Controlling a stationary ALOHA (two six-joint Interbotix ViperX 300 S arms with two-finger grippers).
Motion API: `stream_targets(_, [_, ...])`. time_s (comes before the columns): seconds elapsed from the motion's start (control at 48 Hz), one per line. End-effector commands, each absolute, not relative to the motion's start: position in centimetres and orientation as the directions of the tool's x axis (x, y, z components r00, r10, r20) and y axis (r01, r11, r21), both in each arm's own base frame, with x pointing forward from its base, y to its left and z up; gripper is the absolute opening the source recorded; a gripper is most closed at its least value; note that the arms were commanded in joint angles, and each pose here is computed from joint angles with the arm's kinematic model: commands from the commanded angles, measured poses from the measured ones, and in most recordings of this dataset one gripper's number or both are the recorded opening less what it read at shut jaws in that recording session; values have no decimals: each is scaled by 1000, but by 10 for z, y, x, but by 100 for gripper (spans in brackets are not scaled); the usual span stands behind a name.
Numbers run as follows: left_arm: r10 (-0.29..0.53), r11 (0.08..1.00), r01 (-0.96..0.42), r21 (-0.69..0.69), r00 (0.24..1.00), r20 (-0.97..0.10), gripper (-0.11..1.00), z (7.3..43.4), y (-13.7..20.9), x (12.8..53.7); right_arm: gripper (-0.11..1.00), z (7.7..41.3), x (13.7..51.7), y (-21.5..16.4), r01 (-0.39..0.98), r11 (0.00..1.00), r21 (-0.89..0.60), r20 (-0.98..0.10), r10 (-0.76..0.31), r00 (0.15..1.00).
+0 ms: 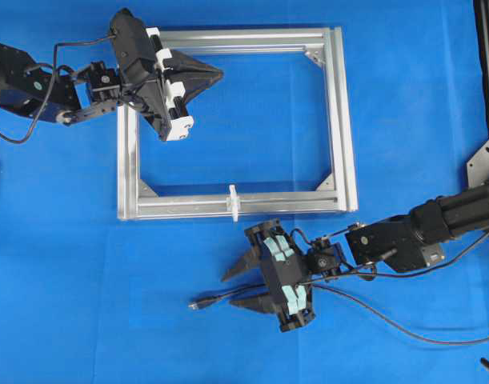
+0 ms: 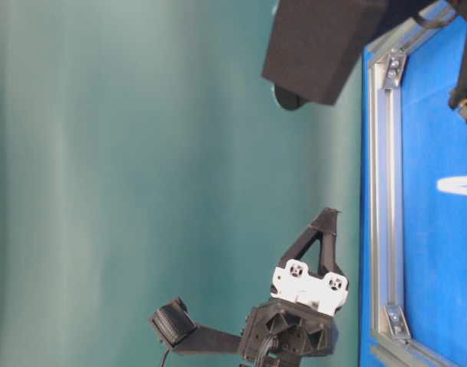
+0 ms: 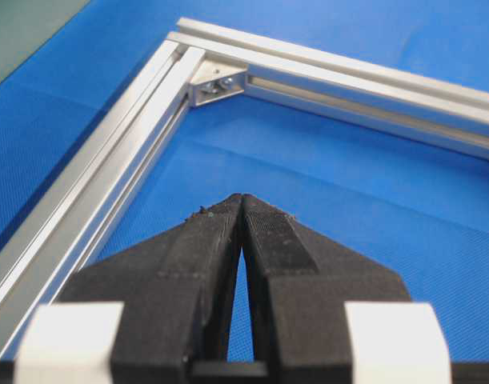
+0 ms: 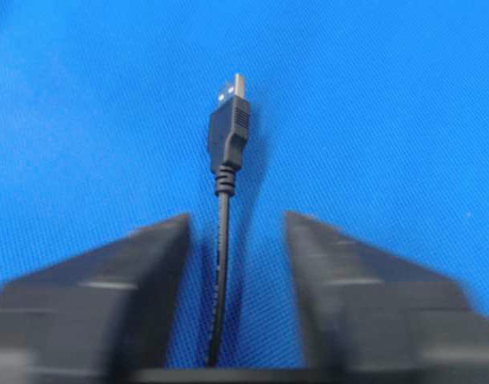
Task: Insert the wire through the string loop located in the center.
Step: 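Close the right gripper on the cable just behind the USB plug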
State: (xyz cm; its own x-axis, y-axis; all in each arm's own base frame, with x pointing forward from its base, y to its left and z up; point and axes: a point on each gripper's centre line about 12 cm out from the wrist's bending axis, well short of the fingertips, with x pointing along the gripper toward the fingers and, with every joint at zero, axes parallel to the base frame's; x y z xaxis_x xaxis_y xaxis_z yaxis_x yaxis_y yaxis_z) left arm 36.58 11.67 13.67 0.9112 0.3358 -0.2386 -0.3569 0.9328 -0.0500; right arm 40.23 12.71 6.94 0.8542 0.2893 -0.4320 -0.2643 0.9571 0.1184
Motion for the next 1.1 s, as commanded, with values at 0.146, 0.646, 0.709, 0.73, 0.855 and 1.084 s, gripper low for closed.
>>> stream_targets(0.146, [339, 933, -355, -54, 920, -195, 0, 152, 118, 367, -2, 80, 406, 129, -268, 956, 122, -403, 294, 867])
stream_targets(0.646, [337, 934, -353, -53, 921, -195, 0, 152, 117, 367, -2, 98, 403, 129, -273, 954, 123, -377, 299, 876])
stream_targets(0.709, [337, 934, -353, -53, 921, -195, 0, 152, 117, 367, -2, 105, 402, 129, -273, 954, 122, -379, 299, 876])
stream_targets(0.73, [338, 934, -354, -54, 921, -195, 0, 152, 117, 367, -2, 108, 401, 129, -274, 954, 121, -380, 299, 875])
stream_targets(0.855, [337, 934, -353, -53, 921, -194, 0, 153, 117, 367, -2, 125, 399, 128, -272, 955, 117, -386, 296, 874])
stream_targets(1.084, [337, 934, -353, -53, 921, -194, 0, 152, 117, 367, -2, 154, 395, 128, -272, 955, 114, -390, 295, 872])
